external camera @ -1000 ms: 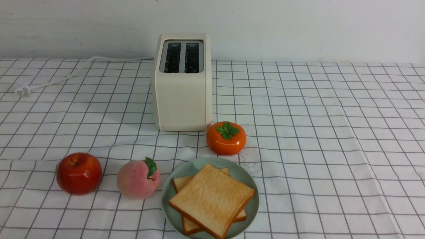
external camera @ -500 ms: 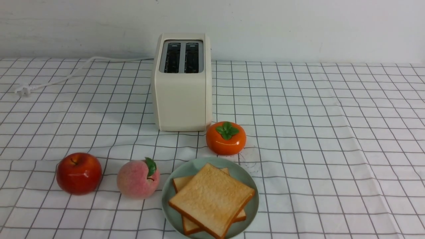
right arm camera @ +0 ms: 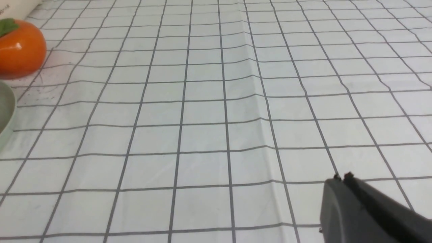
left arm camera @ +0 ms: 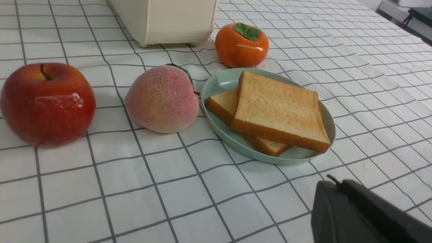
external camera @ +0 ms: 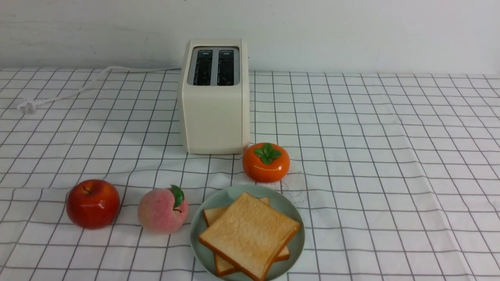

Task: Take toasted bread from bread machine on white checkered table place on plate.

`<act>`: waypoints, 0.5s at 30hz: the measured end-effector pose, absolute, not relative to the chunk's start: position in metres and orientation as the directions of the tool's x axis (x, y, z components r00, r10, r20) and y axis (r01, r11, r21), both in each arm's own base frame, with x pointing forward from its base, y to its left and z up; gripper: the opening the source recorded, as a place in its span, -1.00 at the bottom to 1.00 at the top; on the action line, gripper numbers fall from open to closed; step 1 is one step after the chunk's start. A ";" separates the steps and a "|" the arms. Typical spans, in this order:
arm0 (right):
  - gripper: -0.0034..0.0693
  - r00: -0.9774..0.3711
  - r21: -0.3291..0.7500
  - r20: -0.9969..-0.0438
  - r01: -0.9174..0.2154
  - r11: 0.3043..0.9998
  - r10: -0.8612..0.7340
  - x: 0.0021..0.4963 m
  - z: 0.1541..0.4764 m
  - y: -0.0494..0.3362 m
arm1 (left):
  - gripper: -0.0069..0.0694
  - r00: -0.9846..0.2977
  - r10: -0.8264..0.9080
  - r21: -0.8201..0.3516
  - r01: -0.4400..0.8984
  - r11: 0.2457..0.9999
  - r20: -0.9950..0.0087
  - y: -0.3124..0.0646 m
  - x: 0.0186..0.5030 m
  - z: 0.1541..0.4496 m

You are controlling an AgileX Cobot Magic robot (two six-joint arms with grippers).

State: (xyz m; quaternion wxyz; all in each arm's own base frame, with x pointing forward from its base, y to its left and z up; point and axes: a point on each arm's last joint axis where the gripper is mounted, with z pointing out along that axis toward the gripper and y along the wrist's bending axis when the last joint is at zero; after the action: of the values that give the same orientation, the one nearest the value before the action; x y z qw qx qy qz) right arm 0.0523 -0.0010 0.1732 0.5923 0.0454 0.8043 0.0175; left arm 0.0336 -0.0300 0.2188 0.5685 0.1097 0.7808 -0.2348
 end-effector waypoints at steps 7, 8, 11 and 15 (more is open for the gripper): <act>-0.96 -0.294 0.085 -0.951 0.053 0.995 0.097 0.052 0.173 -0.001 | -0.81 -0.330 -0.096 -0.242 0.438 0.866 -0.939 -0.030 0.034 0.219; -0.96 -0.294 0.085 -0.951 0.053 0.995 0.097 0.052 0.173 -0.001 | -0.81 -0.330 -0.096 -0.242 0.438 0.866 -0.939 -0.030 0.034 0.219; -0.95 -0.294 0.085 -0.951 0.053 0.995 0.097 0.052 0.173 -0.001 | -0.81 -0.330 -0.096 -0.242 0.438 0.866 -0.939 -0.030 0.034 0.219; -0.95 -0.294 0.085 -0.951 0.053 0.995 0.097 0.052 0.173 -0.001 | -0.80 -0.330 -0.096 -0.242 0.438 0.866 -0.939 -0.030 0.034 0.219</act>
State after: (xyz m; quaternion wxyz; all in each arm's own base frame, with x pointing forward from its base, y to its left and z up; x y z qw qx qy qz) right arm 0.0523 -0.0010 0.1734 0.5922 0.0466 0.8042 0.0184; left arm 0.0336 -0.0300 0.2188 0.5685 0.1097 0.7808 -0.2348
